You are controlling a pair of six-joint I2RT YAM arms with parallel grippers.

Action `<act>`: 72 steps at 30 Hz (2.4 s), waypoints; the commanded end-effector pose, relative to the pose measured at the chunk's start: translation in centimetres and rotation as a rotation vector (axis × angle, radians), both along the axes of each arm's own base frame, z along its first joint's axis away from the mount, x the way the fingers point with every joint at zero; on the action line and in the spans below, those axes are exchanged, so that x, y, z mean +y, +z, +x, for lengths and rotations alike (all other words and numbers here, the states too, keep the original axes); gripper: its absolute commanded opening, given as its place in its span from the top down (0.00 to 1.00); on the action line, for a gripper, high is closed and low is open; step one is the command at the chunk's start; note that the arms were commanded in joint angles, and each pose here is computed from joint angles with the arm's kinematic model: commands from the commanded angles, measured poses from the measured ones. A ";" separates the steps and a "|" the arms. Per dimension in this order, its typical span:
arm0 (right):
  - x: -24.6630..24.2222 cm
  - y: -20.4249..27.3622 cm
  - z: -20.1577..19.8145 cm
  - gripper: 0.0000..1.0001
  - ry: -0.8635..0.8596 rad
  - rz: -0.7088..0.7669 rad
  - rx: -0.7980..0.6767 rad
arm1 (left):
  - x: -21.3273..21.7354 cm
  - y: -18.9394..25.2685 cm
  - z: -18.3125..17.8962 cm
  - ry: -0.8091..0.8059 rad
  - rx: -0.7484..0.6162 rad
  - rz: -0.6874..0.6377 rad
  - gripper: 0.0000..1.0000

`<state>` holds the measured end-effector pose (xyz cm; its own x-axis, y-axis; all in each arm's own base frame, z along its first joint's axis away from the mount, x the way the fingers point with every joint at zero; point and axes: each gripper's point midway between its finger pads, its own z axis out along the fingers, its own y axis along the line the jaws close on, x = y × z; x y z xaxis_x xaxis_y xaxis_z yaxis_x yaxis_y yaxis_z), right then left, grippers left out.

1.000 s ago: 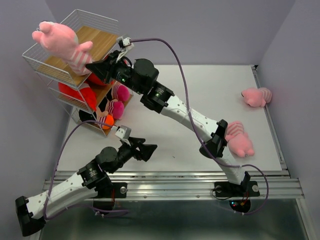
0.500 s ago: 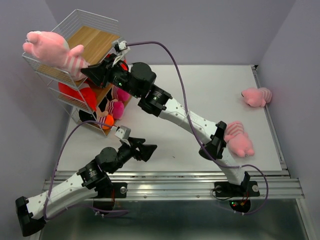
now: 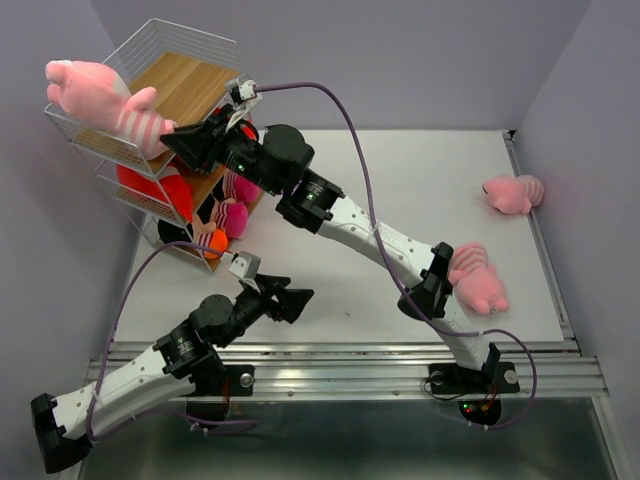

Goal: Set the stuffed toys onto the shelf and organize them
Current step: Place the stuffed toy onto shelf

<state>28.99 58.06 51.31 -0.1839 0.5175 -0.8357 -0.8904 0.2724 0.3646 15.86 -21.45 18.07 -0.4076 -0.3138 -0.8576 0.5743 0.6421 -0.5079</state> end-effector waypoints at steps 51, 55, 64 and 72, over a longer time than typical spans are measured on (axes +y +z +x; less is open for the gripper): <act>-17.4 2.7 2.4 0.00 -0.153 -0.459 -0.390 | -0.5 12.6 -1.2 -0.082 -0.094 -0.048 0.11; -26.4 -3.5 4.2 0.00 -0.137 -0.677 -0.329 | -1.3 16.6 -0.7 -0.094 -0.140 0.011 0.11; -35.4 -20.8 -4.6 0.00 0.129 -1.072 -0.204 | -2.5 25.8 3.1 0.033 -0.151 0.188 0.18; -36.6 -29.6 -9.6 0.00 0.337 -1.098 -0.033 | 4.3 34.8 6.1 0.380 -0.214 0.318 0.18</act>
<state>22.26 21.22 23.36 -0.1346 -0.5806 -0.8030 -0.9630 0.2677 -0.0321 20.97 -23.93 48.01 -0.2385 -0.1505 -0.9594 0.5361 0.8034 -0.2592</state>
